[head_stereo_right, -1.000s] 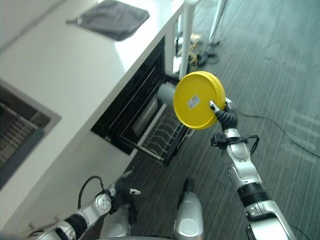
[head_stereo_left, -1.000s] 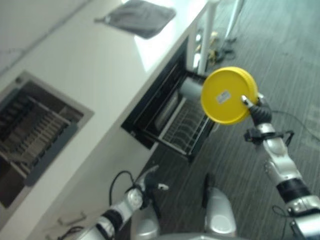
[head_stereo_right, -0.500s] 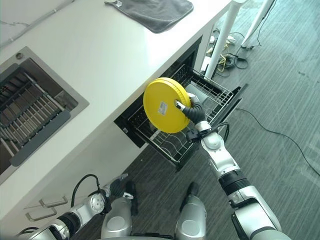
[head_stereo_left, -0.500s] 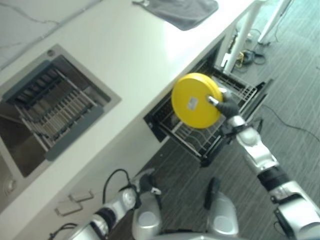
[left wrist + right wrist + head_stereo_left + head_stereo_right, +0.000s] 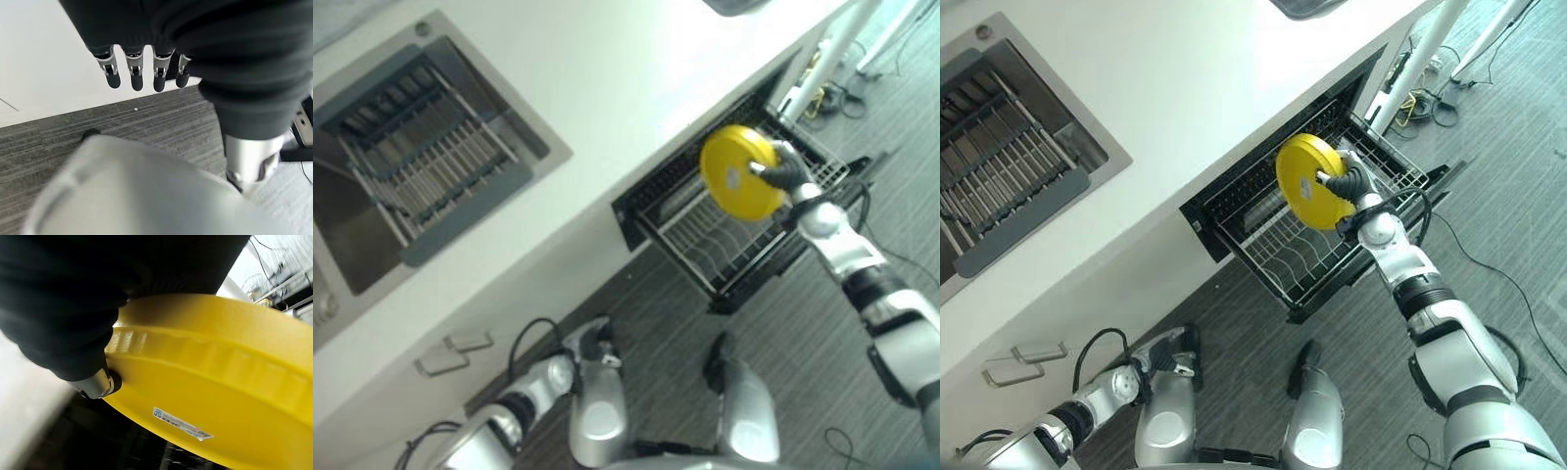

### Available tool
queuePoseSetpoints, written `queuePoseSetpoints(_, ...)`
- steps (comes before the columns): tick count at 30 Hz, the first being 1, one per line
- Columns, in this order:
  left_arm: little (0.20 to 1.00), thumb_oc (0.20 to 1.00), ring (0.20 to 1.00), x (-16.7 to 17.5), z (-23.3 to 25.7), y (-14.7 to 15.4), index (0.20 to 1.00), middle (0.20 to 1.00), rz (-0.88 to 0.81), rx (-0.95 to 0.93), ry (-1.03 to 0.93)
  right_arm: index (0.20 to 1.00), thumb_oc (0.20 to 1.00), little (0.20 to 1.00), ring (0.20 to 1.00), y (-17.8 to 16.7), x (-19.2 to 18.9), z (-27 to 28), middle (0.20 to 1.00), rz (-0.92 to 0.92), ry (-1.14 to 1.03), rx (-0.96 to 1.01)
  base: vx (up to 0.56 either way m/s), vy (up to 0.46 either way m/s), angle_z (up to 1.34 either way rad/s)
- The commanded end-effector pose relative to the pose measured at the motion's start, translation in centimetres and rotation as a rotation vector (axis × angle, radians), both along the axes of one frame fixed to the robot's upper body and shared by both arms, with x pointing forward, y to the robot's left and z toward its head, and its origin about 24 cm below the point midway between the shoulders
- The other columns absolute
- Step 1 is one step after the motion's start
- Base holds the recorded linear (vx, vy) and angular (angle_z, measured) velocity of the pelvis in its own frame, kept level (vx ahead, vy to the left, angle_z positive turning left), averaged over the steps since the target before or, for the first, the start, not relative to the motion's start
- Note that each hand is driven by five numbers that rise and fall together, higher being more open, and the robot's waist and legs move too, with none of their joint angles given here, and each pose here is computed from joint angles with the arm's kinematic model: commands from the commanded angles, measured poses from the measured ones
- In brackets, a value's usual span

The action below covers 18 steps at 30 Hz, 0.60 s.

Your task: Place the dishes in the dishwasher.

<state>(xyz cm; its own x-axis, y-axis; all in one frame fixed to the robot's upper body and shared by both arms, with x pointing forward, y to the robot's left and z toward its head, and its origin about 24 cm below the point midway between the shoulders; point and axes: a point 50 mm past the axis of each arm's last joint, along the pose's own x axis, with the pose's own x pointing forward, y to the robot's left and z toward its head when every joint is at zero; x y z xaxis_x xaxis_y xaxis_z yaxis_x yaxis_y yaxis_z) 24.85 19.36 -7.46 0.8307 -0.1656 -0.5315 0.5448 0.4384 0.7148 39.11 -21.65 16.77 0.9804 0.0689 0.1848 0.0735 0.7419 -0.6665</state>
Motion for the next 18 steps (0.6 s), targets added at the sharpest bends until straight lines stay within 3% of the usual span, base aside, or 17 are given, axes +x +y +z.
queuePoseSetpoints(1,1.0,1.0,1.0,0.5,1.2,-0.7,1.0,1.0,-0.057,-0.04,-0.105,0.2,0.2,0.2,0.2,1.0,0.2,5.6,0.2,0.044,-0.226,-0.206,-0.06,-0.016,0.16)
queuePoseSetpoints(4,1.0,1.0,1.0,1.1,2.1,-0.4,1.0,1.0,-0.055,-0.03,-0.173,0.2,0.2,0.2,0.2,1.6,0.8,5.9,0.2,0.026,-0.249,-0.553,-0.05,-0.014,0.04)
queuePoseSetpoints(9,1.0,1.0,1.0,1.7,3.2,0.2,1.0,1.0,-0.051,-0.018,-0.259,0.2,0.2,0.2,0.2,2.5,1.3,6.2,0.2,0.033,-0.289,-0.96,0.01,-0.034,0.12)
queuePoseSetpoints(18,1.0,1.0,1.0,3.1,5.7,-0.1,1.0,1.0,-0.114,0.034,-0.418,0.2,0.2,0.2,0.2,2.6,1.8,7.1,0.2,-0.135,-0.534,-1.126,-0.03,-0.026,0.14)
